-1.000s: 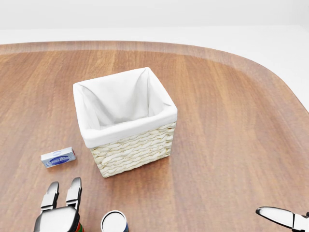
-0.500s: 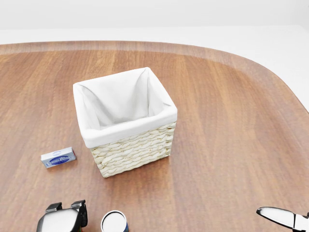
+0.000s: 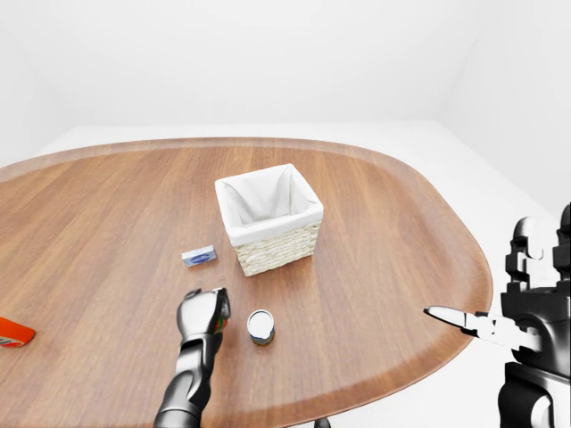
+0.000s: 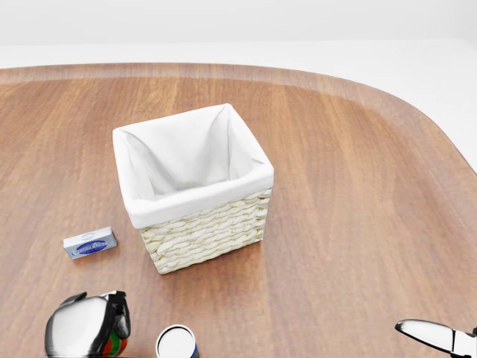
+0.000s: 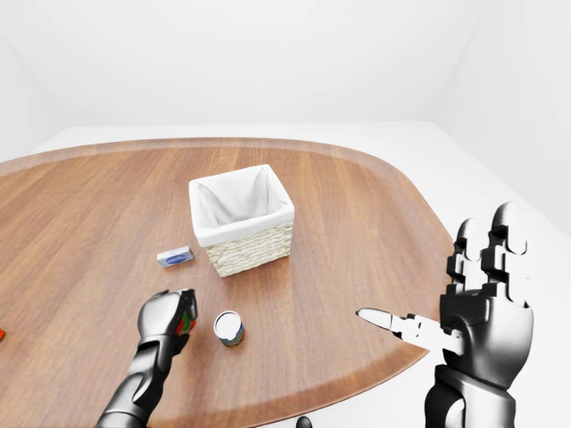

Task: Pick up the tomato sauce, and put it in the basket.

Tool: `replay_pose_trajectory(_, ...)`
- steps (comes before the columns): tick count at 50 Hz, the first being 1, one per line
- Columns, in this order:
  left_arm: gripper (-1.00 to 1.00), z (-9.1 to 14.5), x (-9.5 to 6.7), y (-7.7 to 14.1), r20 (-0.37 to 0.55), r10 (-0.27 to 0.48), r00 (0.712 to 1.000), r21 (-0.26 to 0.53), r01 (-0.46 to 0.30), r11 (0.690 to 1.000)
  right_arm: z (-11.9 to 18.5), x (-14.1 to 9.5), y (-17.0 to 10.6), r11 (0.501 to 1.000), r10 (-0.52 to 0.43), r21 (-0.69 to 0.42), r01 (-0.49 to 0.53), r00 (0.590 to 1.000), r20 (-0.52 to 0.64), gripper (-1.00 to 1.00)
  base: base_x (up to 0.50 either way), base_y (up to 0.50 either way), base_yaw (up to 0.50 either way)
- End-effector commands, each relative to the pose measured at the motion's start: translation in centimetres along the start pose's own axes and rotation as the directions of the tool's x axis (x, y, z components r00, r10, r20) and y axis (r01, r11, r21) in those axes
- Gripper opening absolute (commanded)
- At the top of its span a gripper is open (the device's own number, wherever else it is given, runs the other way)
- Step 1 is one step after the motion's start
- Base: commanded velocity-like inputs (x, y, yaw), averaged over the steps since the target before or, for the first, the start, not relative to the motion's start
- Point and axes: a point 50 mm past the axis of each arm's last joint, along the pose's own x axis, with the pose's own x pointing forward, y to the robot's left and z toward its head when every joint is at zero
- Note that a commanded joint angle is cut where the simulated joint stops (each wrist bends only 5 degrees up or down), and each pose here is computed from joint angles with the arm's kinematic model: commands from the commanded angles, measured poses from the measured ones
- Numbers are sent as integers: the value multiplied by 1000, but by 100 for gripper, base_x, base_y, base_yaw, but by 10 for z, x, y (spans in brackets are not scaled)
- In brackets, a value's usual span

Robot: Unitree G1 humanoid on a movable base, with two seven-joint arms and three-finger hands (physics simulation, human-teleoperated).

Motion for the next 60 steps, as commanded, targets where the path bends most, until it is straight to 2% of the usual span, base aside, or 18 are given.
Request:
replay_pose_trajectory(1, -100, 10, 7, 80, -14, 374, 927, -171, -370, 913, -1, 0, 0, 1000, 1, 1, -1, 1000, -4, 100, 0, 0, 0)
replay_pose_trajectory(12, -100, 11, -13, 143, -77, 628, 774, -315, -617, 721, 2, 1, 0, 1000, 2, -2, -2, 1000, 12, 100, 0, 0, 0)
replay_pose_trajectory(20, -100, 45, -58, 193, 71, 677, 733, -453, -581, 676, 3, 1, 2, 1000, 7, -2, -7, 1000, 19, 100, 0, 0, 0)
replay_pose_trajectory(25, -100, 98, -74, 257, 273, 785, 556, -528, -596, 606, 0, 0, 0, 1000, 3, 3, -3, 1000, 1, 100, 0, 0, 0)
replay_pose_trajectory(28, -100, 135, -61, 289, 358, 811, 463, -555, -593, 583, 1, 0, -1, 1000, 2, 4, -2, 1000, 6, 100, 0, 0, 0)
replay_pose_trajectory(31, -100, 159, -33, 305, 378, 809, 450, -566, -580, 586, 1, -1, -2, 1000, -1, 6, 1, 1000, 4, 100, 0, 0, 0)
replay_pose_trajectory(33, -100, 170, -11, 308, 380, 805, 456, -529, -606, 594, 1, 0, -2, 1000, -1, 8, 1, 1000, 7, 100, 0, 0, 0)
replay_pose_trajectory(34, -100, 179, 17, 314, 344, 796, 497, -582, -552, 597, 0, 0, 0, 1000, 4, 9, -4, 1000, 3, 100, 0, 0, 0)
replay_pose_trajectory(36, -100, 186, 41, 322, 272, 809, 521, -644, -526, 555, 0, 0, 0, 1000, 5, 9, -5, 1000, 1, 100, 0, 0, 0)
replay_pose_trajectory(40, -100, 204, 79, 338, 212, 817, 536, -560, -619, 551, 2, 0, -1, 1000, 3, 15, -4, 1000, 11, 100, 0, 0, 0)
replay_pose_trajectory(42, -100, 207, 97, 343, 174, 755, 632, -535, -583, 611, 1, 0, -2, 1000, 4, 20, -4, 1000, 6, 100, 0, 0, 0)
replay_pose_trajectory(44, -100, 205, 106, 346, 111, 690, 715, -584, -515, 627, 0, 0, -1, 1000, 7, 23, -7, 1000, 4, 100, 0, 0, 0)
replay_pose_trajectory(48, -100, 216, 105, 345, 219, 676, 703, -390, -572, 722, -2, 3, 0, 1000, 12, 27, -13, 1000, 4, 100, 0, 0, 0)
replay_pose_trajectory(49, -100, 218, 106, 343, 200, 666, 719, -431, -545, 719, -2, 3, 0, 1000, 12, 29, -12, 1000, 3, 100, 0, 0, 0)
replay_pose_trajectory(52, -100, 225, 110, 299, 328, 591, 737, -212, -552, 807, -2, 3, 1, 999, 16, 31, -16, 1000, 1, 100, 0, 0, 0)
replay_pose_trajectory(55, -100, 218, 115, 286, 257, 561, 787, -309, -483, 819, 3, -3, -9, 999, -8, 54, 7, 1000, 13, 100, 0, 0, 0)
replay_pose_trajectory(56, -100, 220, 115, 279, 325, 543, 775, -192, -508, 840, 5, -1, -10, 999, -6, 49, 5, 1000, 26, 100, 0, 0, 0)
replay_pose_trajectory(60, -100, 219, 116, 279, 326, 510, 796, -181, -477, 860, 2, -2, -5, 999, 5, 46, -6, 1000, 14, 100, 0, 0, 0)
